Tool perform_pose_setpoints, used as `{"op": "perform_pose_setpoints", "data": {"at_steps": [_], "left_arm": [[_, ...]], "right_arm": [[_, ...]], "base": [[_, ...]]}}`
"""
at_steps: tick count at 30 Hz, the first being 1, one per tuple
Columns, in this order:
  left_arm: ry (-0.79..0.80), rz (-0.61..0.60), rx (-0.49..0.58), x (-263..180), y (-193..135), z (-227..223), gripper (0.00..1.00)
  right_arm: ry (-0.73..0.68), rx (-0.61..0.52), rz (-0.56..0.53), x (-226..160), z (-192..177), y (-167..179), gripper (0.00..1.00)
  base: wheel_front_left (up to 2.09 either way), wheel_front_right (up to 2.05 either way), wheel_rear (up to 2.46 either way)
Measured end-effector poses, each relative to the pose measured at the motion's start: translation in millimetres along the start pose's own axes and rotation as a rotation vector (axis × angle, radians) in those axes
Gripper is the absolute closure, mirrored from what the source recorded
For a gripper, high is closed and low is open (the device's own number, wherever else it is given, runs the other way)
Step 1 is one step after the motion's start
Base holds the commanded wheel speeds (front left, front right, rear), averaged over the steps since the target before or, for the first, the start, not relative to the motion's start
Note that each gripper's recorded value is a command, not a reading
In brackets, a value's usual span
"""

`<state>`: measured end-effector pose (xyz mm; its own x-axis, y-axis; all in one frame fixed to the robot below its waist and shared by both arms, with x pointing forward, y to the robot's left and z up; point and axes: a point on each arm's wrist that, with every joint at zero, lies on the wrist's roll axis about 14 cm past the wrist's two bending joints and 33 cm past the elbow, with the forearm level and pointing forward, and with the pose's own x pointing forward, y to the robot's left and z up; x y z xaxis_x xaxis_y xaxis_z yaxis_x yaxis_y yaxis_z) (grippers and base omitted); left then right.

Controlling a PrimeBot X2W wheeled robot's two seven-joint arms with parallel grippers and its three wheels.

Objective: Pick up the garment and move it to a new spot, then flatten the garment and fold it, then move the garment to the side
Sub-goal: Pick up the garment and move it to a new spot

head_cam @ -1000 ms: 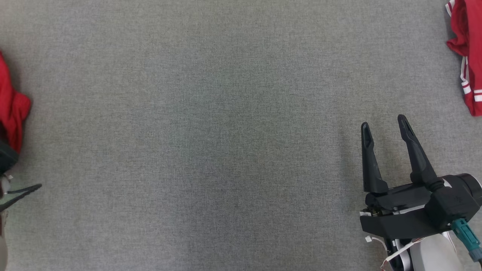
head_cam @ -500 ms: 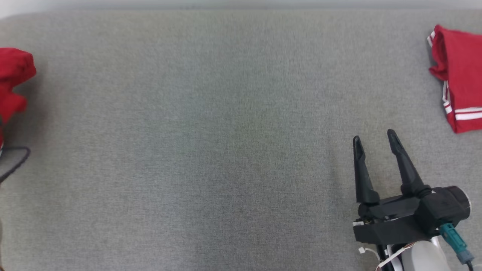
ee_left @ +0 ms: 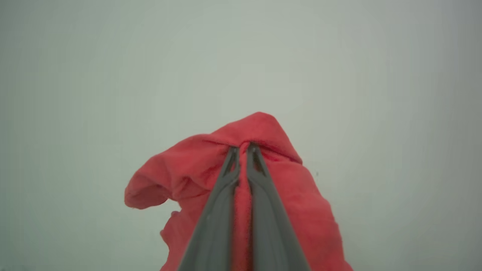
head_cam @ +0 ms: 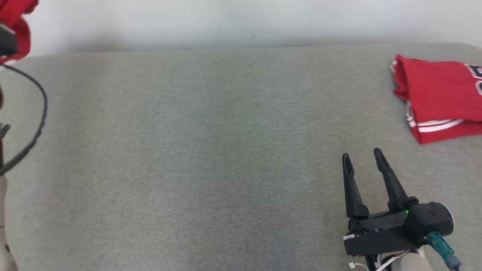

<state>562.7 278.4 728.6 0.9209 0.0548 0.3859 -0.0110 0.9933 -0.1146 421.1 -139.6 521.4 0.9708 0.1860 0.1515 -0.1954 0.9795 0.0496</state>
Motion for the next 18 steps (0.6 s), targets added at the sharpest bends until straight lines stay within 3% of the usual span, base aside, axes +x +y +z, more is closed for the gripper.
{"op": "perform_pose_setpoints", "data": {"at_steps": [5,12,18], "left_arm": [[-0.060,-0.175,0.001,4.7,-64.8,16.6,1.00],[-0.065,-0.380,-0.126,-8.6,-163.0,10.4,1.00],[0.020,-0.505,-0.248,-38.0,-232.5,-24.5,1.00]], "right_arm": [[0.006,0.013,-0.066,-18.4,2.9,-17.3,0.00],[0.017,0.000,-0.174,-46.8,6.3,-48.0,0.00],[0.010,0.006,-0.246,-61.8,11.1,-67.7,0.00]], "base": [[0.00,0.00,0.00],[0.00,0.00,0.00],[0.00,0.00,0.00]]}}
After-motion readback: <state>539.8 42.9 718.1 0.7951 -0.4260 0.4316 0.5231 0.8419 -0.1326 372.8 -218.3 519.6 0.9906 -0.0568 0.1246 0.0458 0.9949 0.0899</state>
